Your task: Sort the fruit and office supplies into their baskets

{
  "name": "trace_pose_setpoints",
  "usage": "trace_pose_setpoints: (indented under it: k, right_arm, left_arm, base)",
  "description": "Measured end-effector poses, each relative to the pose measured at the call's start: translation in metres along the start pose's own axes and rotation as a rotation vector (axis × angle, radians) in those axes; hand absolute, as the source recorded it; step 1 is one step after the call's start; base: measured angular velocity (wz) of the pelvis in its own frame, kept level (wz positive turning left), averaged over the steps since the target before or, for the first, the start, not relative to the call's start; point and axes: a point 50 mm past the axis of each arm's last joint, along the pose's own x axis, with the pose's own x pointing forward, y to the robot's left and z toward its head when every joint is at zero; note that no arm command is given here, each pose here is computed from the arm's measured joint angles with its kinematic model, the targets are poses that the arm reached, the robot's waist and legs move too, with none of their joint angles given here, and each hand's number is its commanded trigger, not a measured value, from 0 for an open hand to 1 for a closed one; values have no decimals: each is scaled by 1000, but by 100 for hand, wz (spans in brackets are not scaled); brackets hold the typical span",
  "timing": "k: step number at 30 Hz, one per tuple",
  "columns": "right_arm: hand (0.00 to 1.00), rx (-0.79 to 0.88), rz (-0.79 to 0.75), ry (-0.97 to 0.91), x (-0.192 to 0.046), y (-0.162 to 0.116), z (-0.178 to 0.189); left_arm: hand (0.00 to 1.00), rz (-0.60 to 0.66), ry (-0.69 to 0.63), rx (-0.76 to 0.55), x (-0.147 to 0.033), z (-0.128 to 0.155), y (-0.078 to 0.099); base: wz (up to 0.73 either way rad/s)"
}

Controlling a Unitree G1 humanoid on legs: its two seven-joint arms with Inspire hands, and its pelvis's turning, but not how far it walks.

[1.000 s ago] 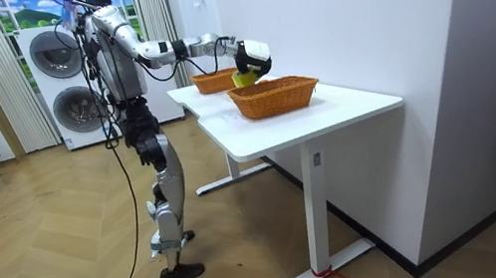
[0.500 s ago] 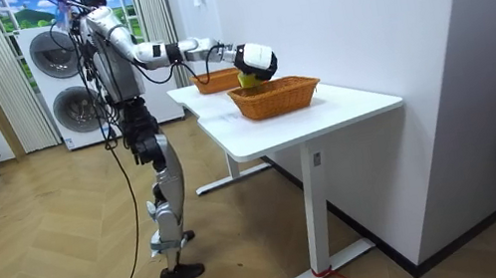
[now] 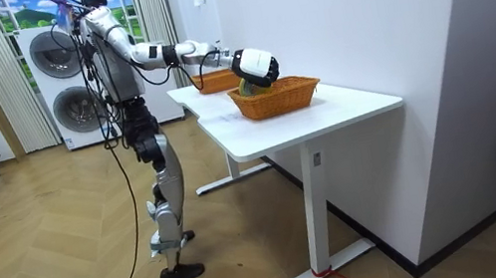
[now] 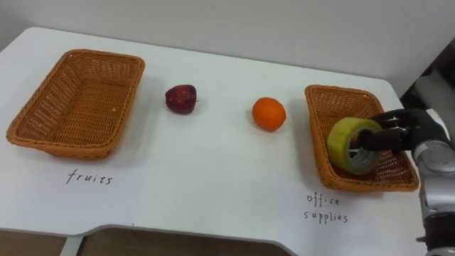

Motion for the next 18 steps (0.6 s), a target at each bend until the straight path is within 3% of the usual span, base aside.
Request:
trace_pose_setpoints:
  k: [1, 3, 18]
  right_arm:
    - [97, -3, -1, 3, 0, 0, -1]
    - [0, -7, -3, 5, 0, -1, -1]
    - [0, -23, -17, 20, 0, -6, -4]
  left_arm:
    - [0, 0, 1, 0, 0, 0, 0]
    - [0, 1, 3, -4, 0, -1, 1]
    - [0, 0, 7, -1, 0, -2, 1]
  base:
    - [0]
    - [0]
    - [0]
